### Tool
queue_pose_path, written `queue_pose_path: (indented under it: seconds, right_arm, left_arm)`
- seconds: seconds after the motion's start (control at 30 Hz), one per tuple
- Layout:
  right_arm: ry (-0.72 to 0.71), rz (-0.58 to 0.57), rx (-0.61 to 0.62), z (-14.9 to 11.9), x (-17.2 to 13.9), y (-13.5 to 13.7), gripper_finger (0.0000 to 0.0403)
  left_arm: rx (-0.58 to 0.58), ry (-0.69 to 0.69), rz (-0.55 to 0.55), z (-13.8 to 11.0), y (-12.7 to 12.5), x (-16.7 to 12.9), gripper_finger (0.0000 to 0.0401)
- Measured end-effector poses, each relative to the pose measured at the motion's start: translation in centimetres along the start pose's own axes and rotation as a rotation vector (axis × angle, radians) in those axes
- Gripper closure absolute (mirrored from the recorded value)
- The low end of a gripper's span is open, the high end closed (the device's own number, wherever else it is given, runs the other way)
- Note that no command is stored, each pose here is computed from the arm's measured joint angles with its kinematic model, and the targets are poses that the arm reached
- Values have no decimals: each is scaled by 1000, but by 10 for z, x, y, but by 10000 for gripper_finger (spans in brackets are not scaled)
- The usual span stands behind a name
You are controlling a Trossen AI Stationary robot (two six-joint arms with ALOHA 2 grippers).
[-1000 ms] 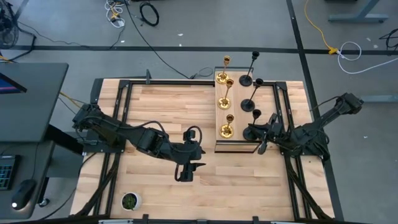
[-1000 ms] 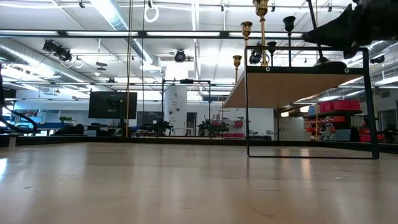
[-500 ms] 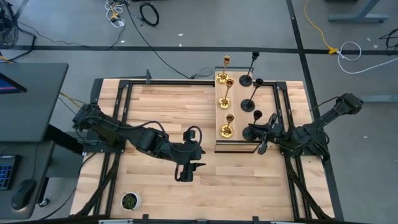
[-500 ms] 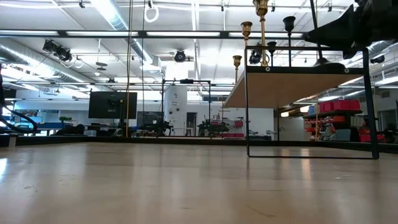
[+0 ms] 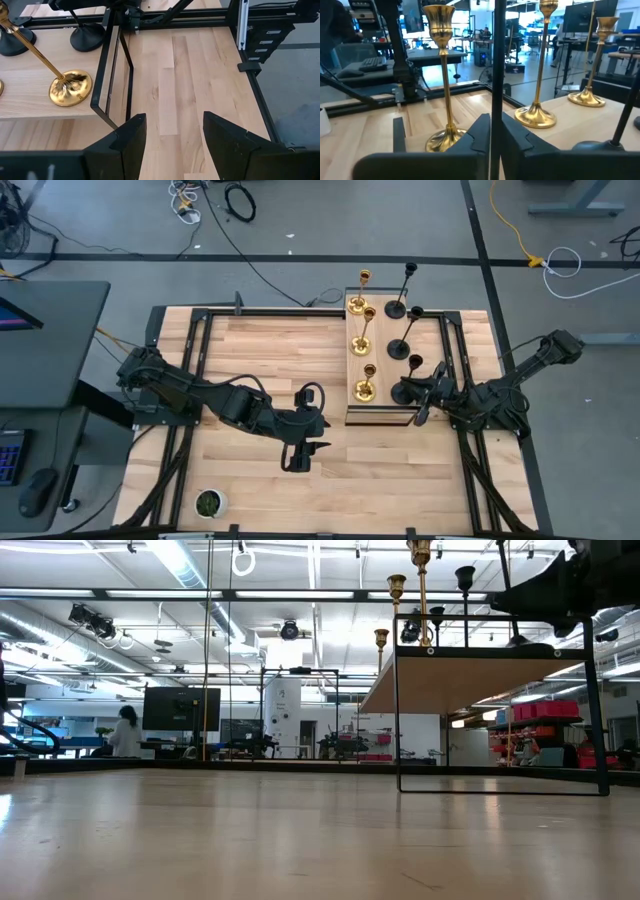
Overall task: Pick & Place candle stick holders
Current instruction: Put the black candleholder on the shelf aligned with the other black candleholders
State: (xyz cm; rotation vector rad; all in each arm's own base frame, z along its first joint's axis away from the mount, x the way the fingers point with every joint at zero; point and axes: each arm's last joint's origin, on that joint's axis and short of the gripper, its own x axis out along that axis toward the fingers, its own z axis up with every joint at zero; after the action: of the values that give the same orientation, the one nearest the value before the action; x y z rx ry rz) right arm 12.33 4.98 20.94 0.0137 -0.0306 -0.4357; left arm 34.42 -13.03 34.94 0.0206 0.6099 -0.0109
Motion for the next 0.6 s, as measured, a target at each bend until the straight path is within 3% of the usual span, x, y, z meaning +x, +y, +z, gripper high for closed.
queue_pose_path:
  seconds: [0.23, 0.6]
  right_arm:
    - [1, 2, 18, 0, 0, 0, 339]
    - [-6, -34, 21, 1, 0, -1, 335]
  left_arm:
    - [0, 0, 0, 0, 0, 0, 204]
    - [0, 0, 0, 0, 0, 0, 204]
